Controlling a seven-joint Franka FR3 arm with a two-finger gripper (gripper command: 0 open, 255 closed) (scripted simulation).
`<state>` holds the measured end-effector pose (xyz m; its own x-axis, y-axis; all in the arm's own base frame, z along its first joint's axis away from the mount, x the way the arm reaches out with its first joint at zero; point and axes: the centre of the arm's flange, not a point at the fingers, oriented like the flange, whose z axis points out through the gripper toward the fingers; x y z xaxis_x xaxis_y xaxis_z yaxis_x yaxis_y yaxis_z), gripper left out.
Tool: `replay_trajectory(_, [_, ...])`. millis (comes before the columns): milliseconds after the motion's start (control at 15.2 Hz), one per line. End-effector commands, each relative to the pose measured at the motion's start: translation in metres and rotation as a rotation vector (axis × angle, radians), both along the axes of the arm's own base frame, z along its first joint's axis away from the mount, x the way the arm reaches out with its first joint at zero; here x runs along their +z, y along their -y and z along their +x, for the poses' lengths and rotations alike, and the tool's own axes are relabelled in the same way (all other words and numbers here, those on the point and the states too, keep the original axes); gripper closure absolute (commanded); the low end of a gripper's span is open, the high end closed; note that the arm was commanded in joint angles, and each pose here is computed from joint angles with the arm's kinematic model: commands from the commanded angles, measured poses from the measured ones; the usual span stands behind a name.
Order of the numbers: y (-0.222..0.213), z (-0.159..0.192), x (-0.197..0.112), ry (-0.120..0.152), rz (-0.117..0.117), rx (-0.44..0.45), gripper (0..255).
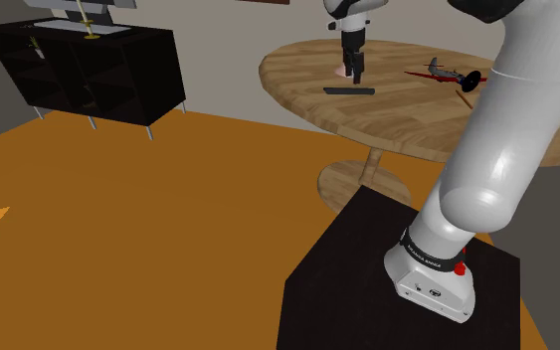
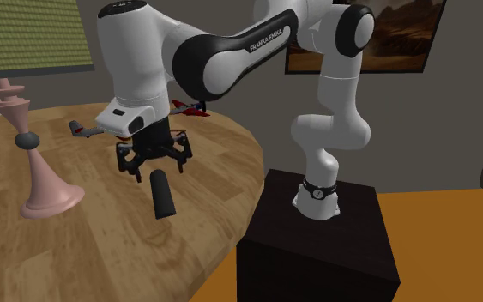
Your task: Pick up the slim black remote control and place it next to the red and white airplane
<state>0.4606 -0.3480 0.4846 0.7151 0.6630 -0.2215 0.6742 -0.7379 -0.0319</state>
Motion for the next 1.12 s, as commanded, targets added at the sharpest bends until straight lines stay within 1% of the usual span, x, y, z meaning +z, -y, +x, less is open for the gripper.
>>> replay_trajectory(0, [0.006, 0.003, -0.008, -0.002, -0.001, 0.018, 0])
replay_trajectory(396, [0.011, -0.004, -0.042, -0.002, -0.001, 0.018, 0])
replay_trajectory(924, [0.011, -0.004, -0.042, -0.002, -0.001, 0.018, 0])
replay_trajectory(990, [0.011, -0.004, -0.042, -0.002, -0.001, 0.018, 255])
replay_trajectory(1056, [0.011, -0.004, -0.042, -0.002, -0.001, 0.018, 255])
